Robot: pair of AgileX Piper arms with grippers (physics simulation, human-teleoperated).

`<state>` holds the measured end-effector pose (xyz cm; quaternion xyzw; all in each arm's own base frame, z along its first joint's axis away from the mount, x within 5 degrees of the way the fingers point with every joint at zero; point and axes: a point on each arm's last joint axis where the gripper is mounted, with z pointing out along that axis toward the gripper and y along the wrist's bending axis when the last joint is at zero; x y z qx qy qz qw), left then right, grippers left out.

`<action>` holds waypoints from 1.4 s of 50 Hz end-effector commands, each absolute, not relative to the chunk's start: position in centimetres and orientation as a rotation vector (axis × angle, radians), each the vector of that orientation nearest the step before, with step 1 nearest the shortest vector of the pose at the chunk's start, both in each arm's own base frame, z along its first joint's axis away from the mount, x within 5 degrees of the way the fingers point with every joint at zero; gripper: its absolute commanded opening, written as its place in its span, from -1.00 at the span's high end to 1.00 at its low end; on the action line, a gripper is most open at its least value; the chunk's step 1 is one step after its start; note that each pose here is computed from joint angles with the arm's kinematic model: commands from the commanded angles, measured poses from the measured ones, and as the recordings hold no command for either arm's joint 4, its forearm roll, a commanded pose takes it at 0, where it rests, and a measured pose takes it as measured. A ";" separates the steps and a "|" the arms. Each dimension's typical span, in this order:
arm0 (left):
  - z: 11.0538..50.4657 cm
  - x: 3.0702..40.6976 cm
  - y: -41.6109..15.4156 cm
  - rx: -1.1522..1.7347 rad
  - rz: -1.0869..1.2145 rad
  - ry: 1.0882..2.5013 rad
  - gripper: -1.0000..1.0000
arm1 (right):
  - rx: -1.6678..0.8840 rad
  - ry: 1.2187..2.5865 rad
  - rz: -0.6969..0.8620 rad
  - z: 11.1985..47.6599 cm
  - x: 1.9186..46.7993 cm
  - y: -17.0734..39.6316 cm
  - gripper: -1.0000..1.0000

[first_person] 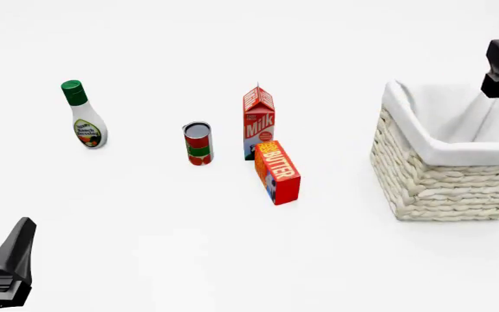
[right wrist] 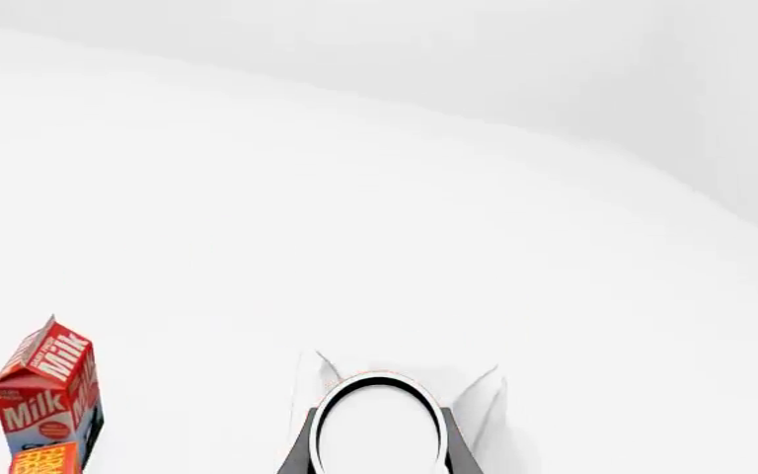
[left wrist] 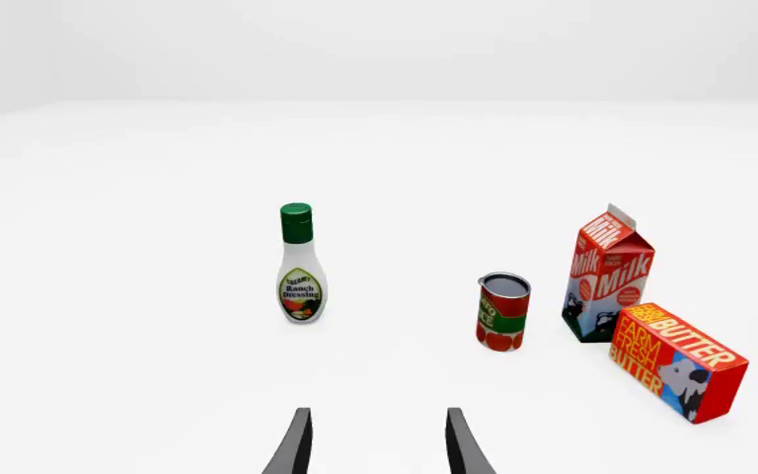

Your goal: Pick the alphabet soup and place it in the basket.

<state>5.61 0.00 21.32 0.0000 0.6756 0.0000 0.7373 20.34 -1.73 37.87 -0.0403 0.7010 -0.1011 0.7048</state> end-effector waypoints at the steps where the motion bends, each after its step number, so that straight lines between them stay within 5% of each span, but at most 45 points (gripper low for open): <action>1: 21.3 5.6 0.0 0.000 0.000 1.484 -1.00 | -0.061 1.604 -0.249 37.0 21.8 -2.7 1.00; 43: 21.3 5.6 0.0 0.000 0.000 1.484 -1.00 | -0.142 1.794 -0.328 37.1 25.5 -3.8 1.00; 70: 21.3 5.6 0.0 0.000 0.000 1.484 -1.00 | -0.227 1.921 -0.391 33.9 27.2 -4.8 1.00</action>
